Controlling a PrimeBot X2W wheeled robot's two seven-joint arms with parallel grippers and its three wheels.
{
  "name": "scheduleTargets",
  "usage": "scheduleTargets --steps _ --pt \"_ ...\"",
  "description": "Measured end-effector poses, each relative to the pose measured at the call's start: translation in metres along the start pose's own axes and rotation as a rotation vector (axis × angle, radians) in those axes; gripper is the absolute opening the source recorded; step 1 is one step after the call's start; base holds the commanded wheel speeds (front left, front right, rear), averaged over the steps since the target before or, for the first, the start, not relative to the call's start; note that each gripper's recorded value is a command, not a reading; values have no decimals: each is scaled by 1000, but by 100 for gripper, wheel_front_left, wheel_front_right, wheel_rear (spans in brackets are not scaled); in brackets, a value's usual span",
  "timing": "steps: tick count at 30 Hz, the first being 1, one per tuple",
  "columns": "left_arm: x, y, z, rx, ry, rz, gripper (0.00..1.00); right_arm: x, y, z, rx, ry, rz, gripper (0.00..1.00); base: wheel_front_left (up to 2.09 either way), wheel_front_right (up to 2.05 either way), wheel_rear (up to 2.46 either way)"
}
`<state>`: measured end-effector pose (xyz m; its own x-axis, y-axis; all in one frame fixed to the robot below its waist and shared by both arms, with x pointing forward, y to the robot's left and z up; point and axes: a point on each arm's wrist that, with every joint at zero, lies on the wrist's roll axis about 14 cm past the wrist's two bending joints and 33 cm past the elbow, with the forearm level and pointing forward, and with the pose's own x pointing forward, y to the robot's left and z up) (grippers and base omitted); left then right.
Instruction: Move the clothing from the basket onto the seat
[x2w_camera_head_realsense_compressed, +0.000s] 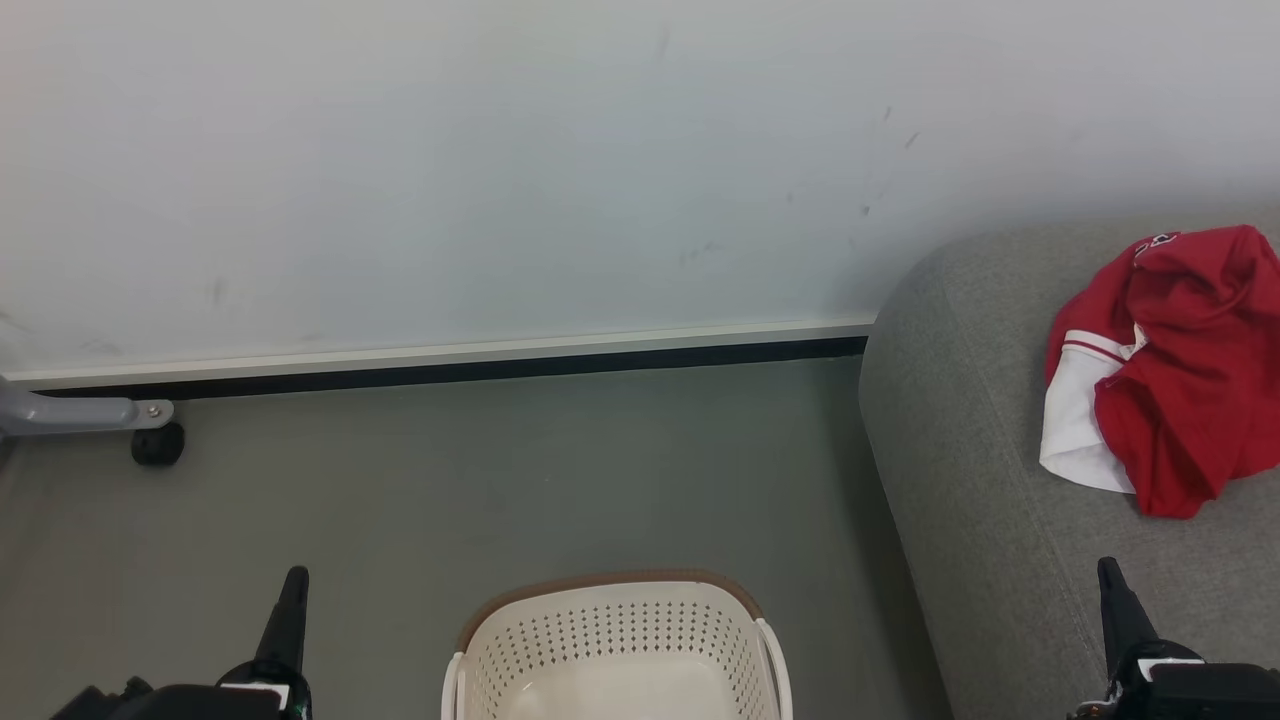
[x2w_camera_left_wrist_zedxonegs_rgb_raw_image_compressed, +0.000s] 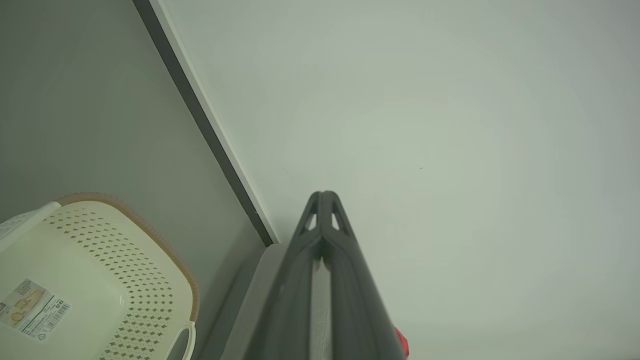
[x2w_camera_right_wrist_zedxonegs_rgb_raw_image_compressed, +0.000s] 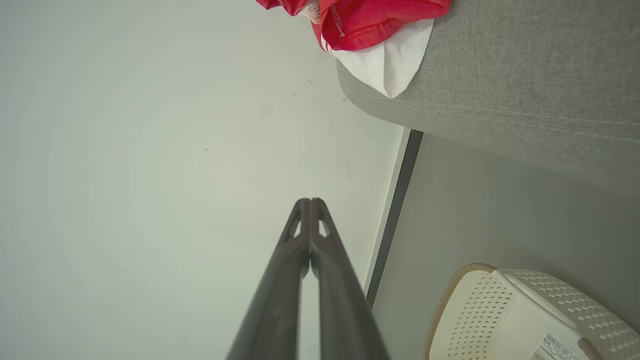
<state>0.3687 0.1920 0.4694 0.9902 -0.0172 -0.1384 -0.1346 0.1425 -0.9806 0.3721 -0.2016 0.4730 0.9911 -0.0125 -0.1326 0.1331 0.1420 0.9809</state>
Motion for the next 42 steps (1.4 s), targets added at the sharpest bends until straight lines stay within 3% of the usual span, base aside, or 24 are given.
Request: scheduleTargets --steps 11,42 --pt "8 -9 1 -128 2 -38 0 5 5 5 143 -12 34 0 0 0 0" --pt "9 -11 1 -144 -1 -49 0 7 9 5 147 -11 48 0 0 0 0"
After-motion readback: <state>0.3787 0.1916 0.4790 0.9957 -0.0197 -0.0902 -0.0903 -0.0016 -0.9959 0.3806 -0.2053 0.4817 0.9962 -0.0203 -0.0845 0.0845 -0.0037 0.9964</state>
